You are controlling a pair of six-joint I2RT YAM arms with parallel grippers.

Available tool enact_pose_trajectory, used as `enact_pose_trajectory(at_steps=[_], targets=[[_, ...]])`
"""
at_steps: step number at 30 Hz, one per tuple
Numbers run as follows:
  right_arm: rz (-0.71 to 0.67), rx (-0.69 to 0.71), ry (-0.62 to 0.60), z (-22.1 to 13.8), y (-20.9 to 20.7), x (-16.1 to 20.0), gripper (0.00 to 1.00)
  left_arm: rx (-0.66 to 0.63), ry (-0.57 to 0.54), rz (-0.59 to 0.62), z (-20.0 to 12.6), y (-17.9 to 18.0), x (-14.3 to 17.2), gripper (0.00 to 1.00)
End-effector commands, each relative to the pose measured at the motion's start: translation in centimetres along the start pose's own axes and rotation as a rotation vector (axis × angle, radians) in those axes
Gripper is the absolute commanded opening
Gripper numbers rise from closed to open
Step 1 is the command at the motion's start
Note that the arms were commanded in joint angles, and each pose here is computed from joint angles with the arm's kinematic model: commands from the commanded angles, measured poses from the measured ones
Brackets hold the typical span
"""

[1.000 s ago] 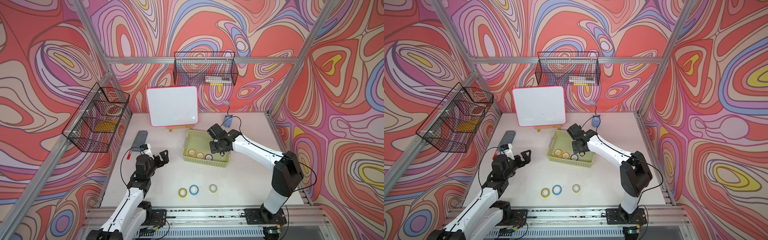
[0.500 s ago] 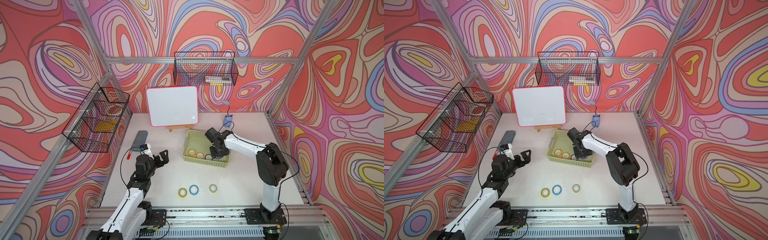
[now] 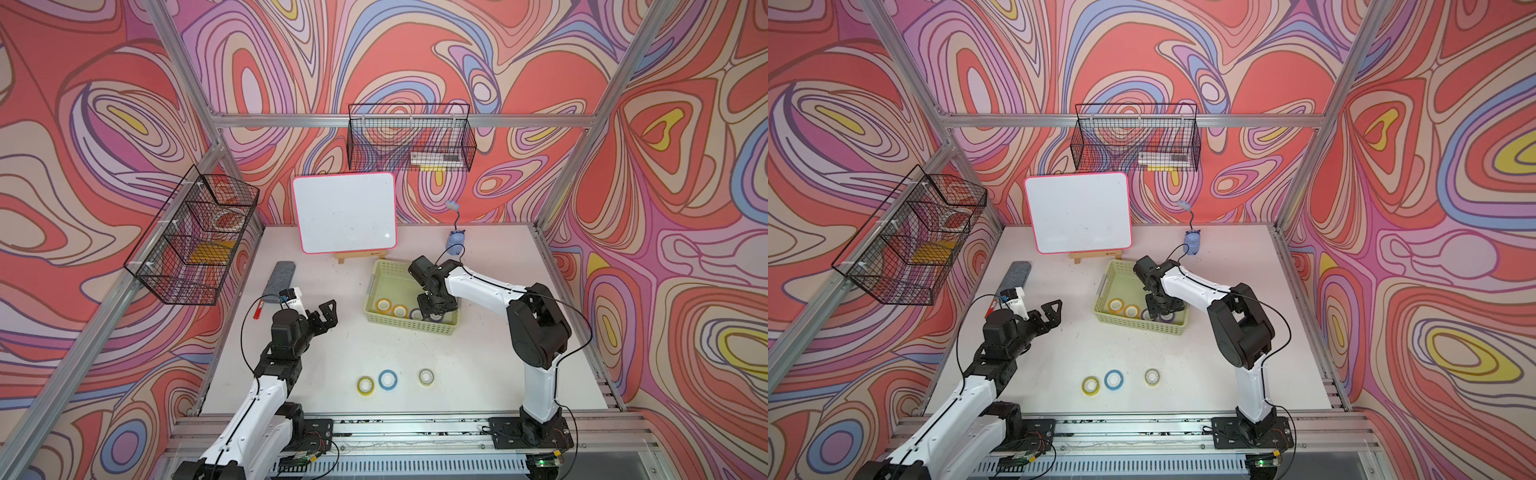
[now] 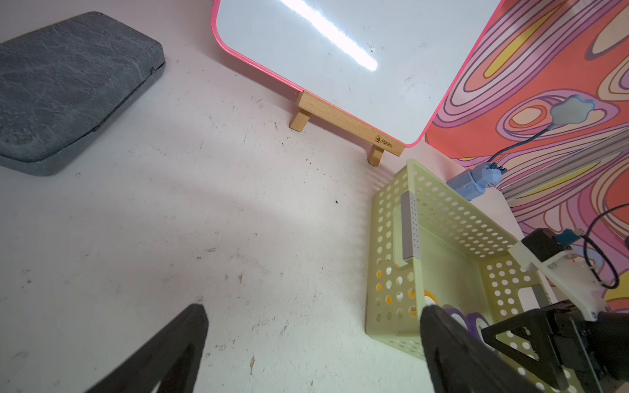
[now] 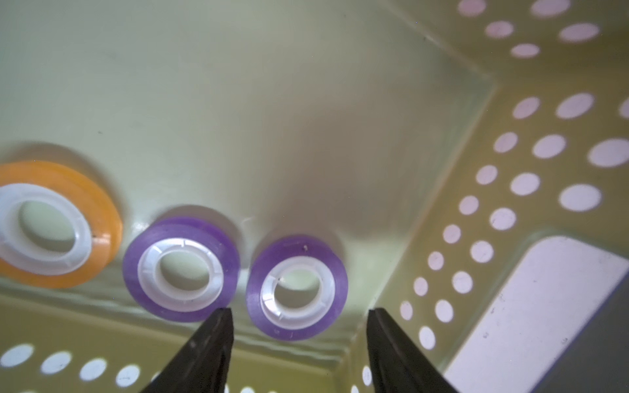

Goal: Put the transparent tape into the storage box
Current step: Place the tape in the storage box.

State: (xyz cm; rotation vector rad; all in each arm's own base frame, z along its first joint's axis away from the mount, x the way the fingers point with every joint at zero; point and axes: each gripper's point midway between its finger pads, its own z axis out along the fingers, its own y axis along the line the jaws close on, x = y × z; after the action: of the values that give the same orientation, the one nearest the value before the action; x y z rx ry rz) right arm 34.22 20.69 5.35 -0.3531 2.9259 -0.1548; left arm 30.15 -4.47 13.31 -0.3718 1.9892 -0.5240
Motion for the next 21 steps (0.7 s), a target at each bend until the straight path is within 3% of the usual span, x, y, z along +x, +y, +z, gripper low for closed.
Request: enact_pose_trajectory(at_steps=[1,5,11,16,21], targets=[[0.005,0.002,-0.012,-0.5,-0.1,-0.7,0.68,0.003,0.007,0.012,-0.2,0.0,0.3,0.99],[0.02,-0.012,-0.07,-2.6,-0.4,-1.6,0.68,0.019,0.007,0.022,-0.5,-0.5,0.1,1.0],[0.067,-0.09,-0.279,-8.5,-1.1,-2.9,0.7,0.046,0.026,0.003,-1.2,-1.7,-0.3,1.0],[0.102,-0.132,-0.477,-11.7,-2.5,-2.5,0.71,0.021,0.138,0.046,-2.1,-3.9,0.4,0.99],[0.14,-0.108,-0.618,-11.8,-4.4,-0.7,0.74,0.004,0.294,0.077,-3.4,-6.0,2.4,0.99]])
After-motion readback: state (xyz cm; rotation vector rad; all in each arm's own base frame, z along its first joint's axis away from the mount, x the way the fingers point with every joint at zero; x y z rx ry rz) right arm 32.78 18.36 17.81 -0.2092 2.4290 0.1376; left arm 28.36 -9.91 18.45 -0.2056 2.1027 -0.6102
